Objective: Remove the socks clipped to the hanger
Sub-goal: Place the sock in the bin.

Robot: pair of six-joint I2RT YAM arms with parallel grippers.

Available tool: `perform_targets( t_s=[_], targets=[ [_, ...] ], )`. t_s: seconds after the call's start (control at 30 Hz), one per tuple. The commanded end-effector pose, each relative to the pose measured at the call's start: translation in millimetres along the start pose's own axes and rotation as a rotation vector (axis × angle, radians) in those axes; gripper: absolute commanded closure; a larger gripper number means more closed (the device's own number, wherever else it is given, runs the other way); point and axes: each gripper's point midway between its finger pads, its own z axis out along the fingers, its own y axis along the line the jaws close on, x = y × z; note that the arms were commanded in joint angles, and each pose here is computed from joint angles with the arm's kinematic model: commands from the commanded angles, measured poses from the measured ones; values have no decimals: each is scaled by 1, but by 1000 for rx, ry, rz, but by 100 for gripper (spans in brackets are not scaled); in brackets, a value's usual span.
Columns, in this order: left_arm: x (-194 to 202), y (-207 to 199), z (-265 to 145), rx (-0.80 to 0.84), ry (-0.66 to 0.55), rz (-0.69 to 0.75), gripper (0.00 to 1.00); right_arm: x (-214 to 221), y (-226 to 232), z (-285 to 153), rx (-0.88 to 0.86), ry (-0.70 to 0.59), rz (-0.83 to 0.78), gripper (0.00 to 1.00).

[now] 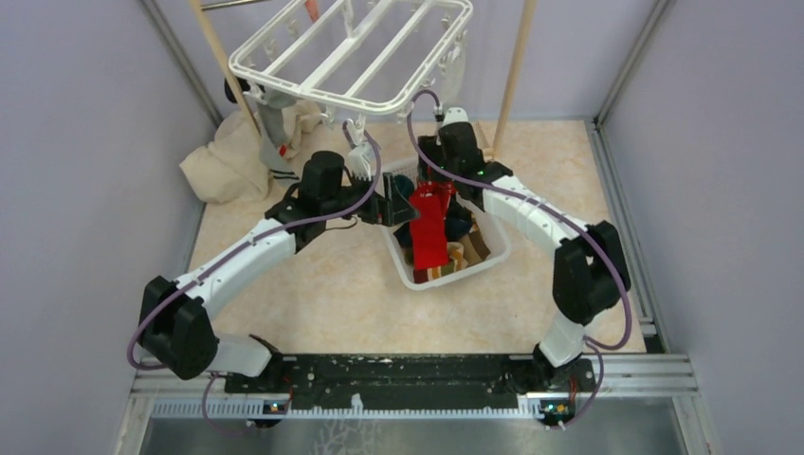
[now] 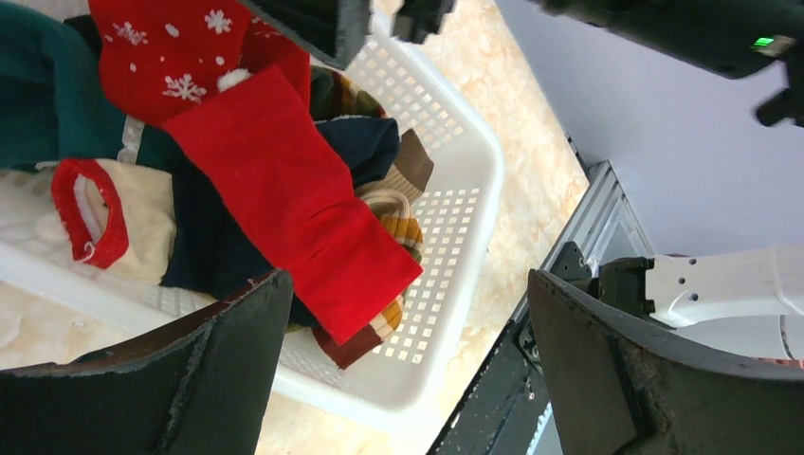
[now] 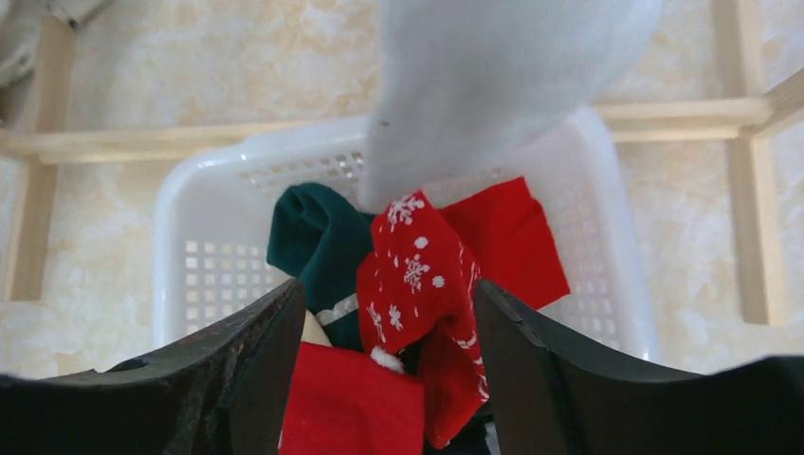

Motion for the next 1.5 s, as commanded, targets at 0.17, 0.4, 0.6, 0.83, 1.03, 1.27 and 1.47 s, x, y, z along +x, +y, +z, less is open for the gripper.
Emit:
perform_targets(
  t_s=[0.17,0.4,0.6,0.83,1.03,1.27,1.47],
  targets=[
    [-4,-6,-16,-10,-27,27,1,56,-4,24,-21,82,16,36],
    [-8,-10,-19,-1,-37,32,1,131,-4,24,-38,210,28,38],
    [-9,-13,-23,-1,-43,31,1,157,-2,13,-37,266,16,35],
    [-16,-17,-38,-28,-83,58,1,90,16,-41,-152,61,-26,26],
    [-19,-23,-51,-27,-121,72,1,46,46,-110,-365,-115,-44,20],
    [-21,-27,-58,-24,-135,81,1,56,60,-159,-539,-125,-40,18],
    [-22,-29,-64,-31,-143,85,1,67,74,-184,-666,-100,-37,16]
  ],
)
